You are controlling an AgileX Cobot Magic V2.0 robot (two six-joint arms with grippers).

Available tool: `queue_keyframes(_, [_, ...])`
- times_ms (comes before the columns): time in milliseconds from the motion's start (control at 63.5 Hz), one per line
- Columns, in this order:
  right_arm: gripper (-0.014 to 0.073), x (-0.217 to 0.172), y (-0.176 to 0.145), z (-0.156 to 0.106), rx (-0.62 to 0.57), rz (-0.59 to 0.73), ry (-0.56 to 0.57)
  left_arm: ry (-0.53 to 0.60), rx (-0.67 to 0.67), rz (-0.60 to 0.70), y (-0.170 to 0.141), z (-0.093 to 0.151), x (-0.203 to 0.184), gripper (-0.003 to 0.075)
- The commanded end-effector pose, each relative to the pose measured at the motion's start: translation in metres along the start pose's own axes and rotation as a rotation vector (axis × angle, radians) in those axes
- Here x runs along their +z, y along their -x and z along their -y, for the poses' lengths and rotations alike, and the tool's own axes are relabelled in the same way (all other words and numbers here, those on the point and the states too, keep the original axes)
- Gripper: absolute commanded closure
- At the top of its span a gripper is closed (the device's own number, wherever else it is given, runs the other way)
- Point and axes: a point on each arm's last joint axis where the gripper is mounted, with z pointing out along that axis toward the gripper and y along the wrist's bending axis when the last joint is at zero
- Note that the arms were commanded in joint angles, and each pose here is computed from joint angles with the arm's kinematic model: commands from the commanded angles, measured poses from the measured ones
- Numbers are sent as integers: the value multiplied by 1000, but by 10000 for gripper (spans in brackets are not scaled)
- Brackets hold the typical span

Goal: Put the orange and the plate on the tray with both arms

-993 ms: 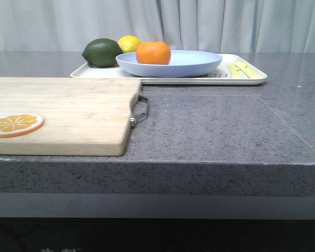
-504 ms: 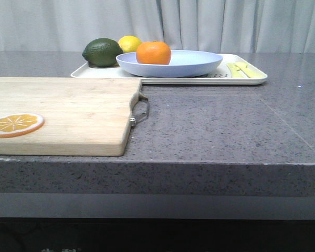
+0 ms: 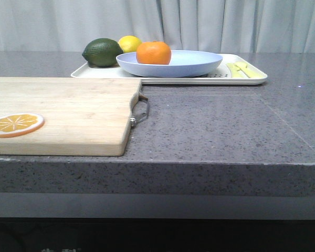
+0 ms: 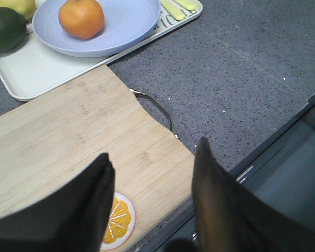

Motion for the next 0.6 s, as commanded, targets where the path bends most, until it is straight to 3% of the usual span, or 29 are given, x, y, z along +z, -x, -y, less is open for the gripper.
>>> queue_keyframes(0, [484, -5, 14, 0, -7, 100, -9, 2, -14, 100, 14, -1, -8, 522])
queue_keyframes(126, [650, -5, 14, 0, -7, 100, -9, 2, -14, 100, 14, -1, -8, 650])
queue_keyframes(236, [664, -5, 13, 0, -7, 100, -9, 2, -14, 100, 14, -1, -8, 736])
queue_keyframes(583, [663, -5, 13, 0, -7, 100, -9, 0, -13, 107, 13, 0, -7, 738])
